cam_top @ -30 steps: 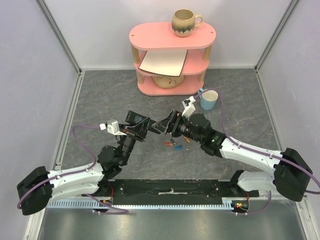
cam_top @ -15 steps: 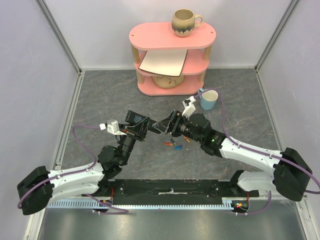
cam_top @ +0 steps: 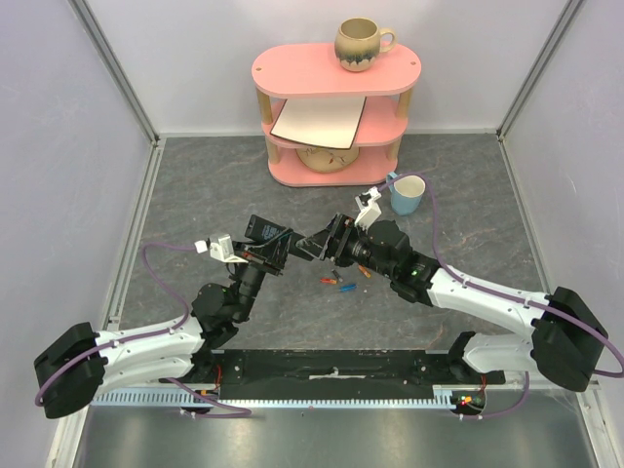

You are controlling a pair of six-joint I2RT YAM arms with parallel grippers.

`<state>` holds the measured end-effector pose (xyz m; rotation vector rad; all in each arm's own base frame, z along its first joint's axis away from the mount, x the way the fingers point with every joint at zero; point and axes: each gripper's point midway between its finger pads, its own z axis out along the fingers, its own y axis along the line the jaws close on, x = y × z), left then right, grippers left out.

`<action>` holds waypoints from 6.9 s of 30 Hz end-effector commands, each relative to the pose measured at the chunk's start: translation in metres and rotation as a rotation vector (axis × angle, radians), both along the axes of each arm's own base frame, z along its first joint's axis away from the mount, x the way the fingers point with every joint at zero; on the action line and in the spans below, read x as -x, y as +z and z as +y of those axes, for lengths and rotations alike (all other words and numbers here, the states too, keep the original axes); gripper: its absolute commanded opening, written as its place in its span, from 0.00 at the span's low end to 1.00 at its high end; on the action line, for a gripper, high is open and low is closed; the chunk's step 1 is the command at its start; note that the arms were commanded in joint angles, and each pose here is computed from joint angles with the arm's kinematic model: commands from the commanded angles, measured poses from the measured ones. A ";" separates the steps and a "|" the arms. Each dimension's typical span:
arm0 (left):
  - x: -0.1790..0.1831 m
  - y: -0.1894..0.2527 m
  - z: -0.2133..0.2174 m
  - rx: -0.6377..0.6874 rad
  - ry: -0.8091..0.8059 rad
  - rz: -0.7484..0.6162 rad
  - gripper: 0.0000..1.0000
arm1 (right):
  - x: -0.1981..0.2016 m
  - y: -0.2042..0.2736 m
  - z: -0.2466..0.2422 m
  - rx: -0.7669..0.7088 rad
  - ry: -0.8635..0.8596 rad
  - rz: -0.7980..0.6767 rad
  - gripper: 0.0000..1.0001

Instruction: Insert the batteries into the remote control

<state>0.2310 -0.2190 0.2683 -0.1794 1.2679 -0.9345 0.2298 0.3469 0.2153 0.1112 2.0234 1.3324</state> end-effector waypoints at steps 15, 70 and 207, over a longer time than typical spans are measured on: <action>0.012 0.041 -0.012 0.112 -0.094 -0.070 0.02 | -0.008 0.004 0.012 0.019 0.009 0.023 0.50; -0.003 0.034 0.031 0.163 0.075 -0.005 0.02 | 0.016 0.025 0.008 -0.151 0.138 -0.073 0.00; -0.002 0.030 0.011 0.167 0.000 0.009 0.02 | 0.007 0.028 0.009 -0.141 0.091 -0.041 0.07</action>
